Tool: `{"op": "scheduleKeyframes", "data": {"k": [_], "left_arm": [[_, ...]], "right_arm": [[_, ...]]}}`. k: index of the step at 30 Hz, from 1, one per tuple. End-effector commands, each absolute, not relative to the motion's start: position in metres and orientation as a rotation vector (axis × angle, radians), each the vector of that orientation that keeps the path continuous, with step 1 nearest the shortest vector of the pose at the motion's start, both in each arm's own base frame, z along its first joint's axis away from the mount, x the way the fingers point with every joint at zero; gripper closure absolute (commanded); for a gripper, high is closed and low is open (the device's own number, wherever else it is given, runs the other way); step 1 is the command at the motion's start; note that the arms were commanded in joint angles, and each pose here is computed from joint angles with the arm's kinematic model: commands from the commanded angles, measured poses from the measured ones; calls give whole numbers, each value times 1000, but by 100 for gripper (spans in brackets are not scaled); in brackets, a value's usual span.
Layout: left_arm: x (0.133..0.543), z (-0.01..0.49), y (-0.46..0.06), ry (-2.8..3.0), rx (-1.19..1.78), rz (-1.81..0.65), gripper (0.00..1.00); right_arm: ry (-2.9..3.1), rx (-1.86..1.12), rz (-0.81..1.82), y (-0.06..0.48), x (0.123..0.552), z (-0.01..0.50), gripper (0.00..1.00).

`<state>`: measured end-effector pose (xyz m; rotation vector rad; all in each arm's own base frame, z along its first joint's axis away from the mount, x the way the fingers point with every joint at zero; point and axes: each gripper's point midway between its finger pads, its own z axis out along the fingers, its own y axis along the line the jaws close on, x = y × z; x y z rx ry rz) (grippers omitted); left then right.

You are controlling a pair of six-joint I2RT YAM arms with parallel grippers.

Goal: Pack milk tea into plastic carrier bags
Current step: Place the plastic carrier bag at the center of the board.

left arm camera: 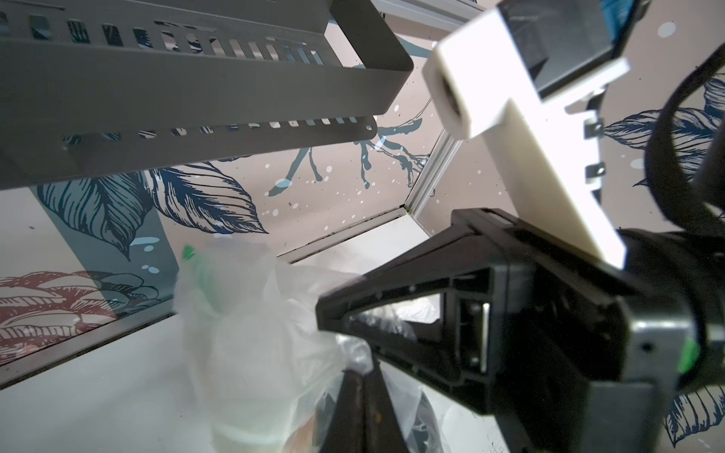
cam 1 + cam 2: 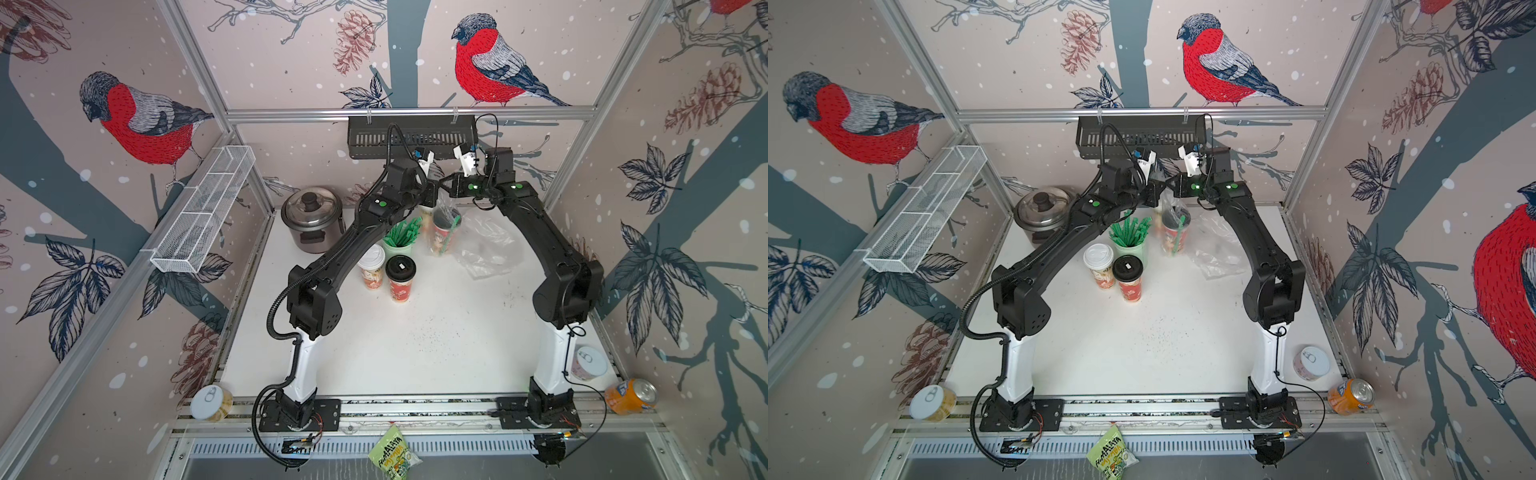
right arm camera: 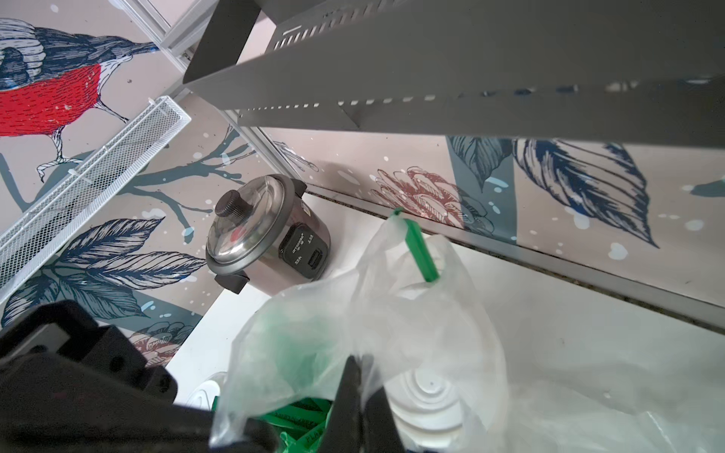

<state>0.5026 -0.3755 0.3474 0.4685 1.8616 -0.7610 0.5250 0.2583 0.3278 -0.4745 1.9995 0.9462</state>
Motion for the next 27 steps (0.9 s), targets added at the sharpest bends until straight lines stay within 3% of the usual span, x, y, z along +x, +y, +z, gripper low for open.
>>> {"op": "scheduleKeyframes", "data": {"k": [1,27], "left_arm": [[505,351,-373,1838,478,-726,100],[535,296,-365,1939,443,-726,100]], "right_arm": [[1979,-491,980,268,524,332,100],[2116,-432,955,263,535,275,98]]}}
